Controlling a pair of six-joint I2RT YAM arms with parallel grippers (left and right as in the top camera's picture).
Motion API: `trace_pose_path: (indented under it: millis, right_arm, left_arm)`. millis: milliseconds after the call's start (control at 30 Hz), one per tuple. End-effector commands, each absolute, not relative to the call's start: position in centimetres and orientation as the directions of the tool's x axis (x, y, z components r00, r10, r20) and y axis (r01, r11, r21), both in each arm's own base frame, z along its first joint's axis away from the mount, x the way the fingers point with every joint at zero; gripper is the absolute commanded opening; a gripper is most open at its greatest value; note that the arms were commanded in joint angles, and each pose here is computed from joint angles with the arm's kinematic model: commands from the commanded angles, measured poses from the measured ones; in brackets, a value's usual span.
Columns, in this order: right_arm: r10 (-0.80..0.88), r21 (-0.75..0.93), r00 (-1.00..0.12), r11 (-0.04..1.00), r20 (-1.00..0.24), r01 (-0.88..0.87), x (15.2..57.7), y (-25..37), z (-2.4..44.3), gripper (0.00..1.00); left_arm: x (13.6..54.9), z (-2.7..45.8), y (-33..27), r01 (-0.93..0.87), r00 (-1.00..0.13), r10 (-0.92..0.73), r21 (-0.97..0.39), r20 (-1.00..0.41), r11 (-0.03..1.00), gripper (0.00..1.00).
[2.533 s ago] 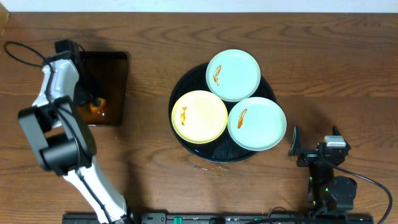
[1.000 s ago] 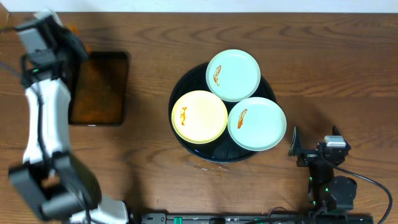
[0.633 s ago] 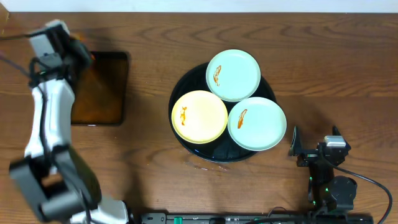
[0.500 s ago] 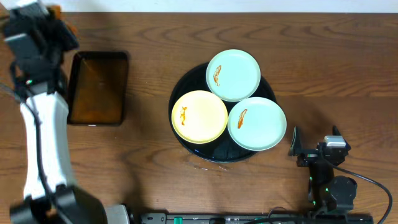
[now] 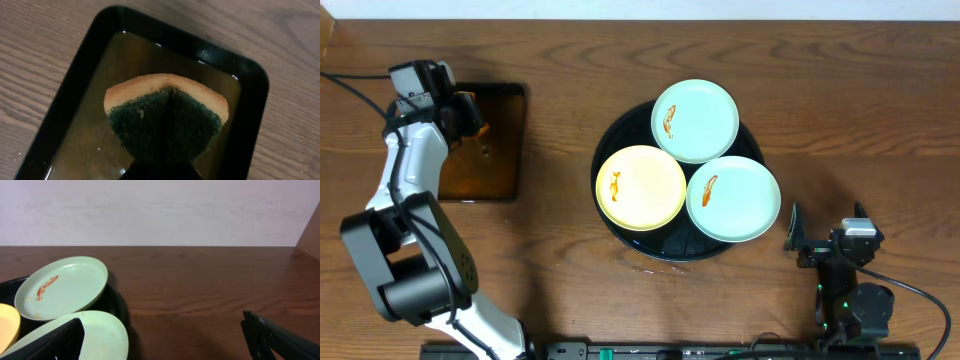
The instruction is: Clean dirty plates on tray and stack at the side
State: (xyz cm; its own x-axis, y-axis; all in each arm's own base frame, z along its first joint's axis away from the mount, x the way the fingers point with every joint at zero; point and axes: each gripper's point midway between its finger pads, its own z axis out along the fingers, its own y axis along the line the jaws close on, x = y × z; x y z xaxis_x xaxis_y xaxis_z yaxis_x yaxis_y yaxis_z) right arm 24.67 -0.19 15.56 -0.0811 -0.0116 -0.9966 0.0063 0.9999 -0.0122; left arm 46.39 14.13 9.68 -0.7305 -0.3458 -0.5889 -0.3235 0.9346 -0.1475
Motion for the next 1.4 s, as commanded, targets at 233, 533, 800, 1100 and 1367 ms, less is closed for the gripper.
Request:
trace_pose_path:
  millis: [233, 533, 800, 1100, 1367]
  right_arm:
    - [-0.023, -0.024, -0.082, 1.000, -0.996, 0.016, 24.6, -0.4, 15.5, 0.99]
    - [-0.023, -0.024, -0.082, 1.000, -0.996, 0.016, 24.6, -0.4, 15.5, 0.99]
    - [-0.023, -0.024, -0.082, 1.000, -0.996, 0.016, 24.6, -0.4, 15.5, 0.99]
    - [-0.023, -0.024, -0.082, 1.000, -0.996, 0.016, 24.6, -0.4, 15.5, 0.99]
    - [-0.023, -0.024, -0.082, 1.000, -0.996, 0.016, 24.6, -0.4, 15.5, 0.99]
  left_arm:
    - [45.2, 37.8, 12.7, -0.165, -0.160, -0.120, -0.093, -0.980, 0.982, 0.07]
    - [47.0, 26.8, 13.3, -0.152, -0.446, -0.120, -0.058, -0.887, 0.987, 0.07]
    - [47.9, 11.6, 13.6, -0.184, -0.718, -0.218, -0.123, -0.661, 0.975, 0.07]
    - [47.8, 30.6, 13.5, -0.143, -0.328, -0.079, -0.033, -0.941, 0.989, 0.08]
    - [45.9, 34.8, 13.3, -0.157, -0.246, -0.026, 0.013, -0.969, 0.987, 0.07]
